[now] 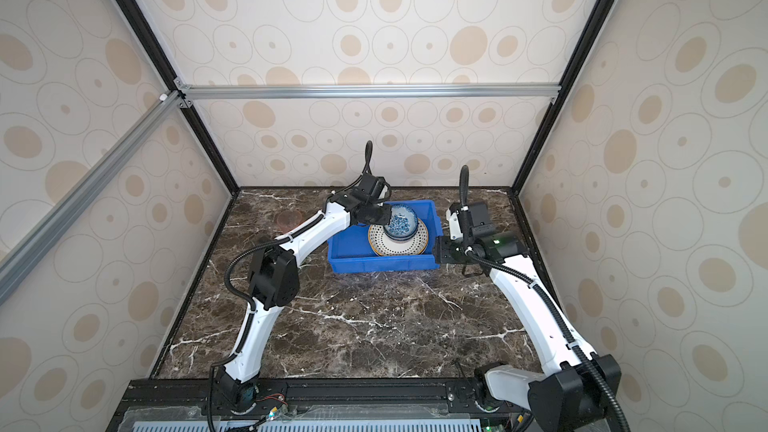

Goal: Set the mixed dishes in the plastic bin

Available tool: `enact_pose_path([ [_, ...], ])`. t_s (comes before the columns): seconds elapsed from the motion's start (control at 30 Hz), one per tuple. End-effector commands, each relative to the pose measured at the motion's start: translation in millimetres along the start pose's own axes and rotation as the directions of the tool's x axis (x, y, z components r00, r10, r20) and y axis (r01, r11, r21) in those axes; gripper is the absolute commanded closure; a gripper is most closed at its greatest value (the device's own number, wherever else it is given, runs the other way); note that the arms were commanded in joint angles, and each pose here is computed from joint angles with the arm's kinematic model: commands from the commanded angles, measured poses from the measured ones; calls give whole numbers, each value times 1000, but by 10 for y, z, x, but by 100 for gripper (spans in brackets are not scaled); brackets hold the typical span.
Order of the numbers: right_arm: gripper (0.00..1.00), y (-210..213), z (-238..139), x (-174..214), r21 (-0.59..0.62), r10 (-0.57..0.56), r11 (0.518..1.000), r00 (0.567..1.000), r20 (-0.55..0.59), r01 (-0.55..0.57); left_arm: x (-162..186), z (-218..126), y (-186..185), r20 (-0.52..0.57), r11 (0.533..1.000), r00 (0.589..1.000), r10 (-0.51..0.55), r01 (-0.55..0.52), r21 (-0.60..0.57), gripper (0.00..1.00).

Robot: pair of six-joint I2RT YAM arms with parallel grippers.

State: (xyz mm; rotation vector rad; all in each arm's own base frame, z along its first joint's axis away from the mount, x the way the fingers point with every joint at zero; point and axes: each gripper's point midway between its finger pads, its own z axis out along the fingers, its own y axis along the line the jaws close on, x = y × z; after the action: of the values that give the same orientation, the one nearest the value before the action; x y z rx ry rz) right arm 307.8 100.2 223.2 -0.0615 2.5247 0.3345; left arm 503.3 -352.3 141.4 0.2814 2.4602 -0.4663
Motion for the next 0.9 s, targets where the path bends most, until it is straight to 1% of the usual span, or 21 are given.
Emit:
enact_pose_path([
  [0.0,39,7,-38,24,-9,10,1000,1000,5,-10,-202,-290,-71,52,1000,998,21,-21,4,84],
  [0.2,39,4,-64,22,-7,9,1000,1000,11,-8,-152,-279,-49,32,1000,999,23,-22,-4,81],
  [0.57,39,8,-69,40,-13,15,1000,1000,11,-15,-154,-323,12,35,999,999,21,-20,-46,82],
  [0.87,39,14,-72,53,-17,16,1000,1000,10,-16,-190,-399,-9,49,998,998,26,-23,-52,83],
])
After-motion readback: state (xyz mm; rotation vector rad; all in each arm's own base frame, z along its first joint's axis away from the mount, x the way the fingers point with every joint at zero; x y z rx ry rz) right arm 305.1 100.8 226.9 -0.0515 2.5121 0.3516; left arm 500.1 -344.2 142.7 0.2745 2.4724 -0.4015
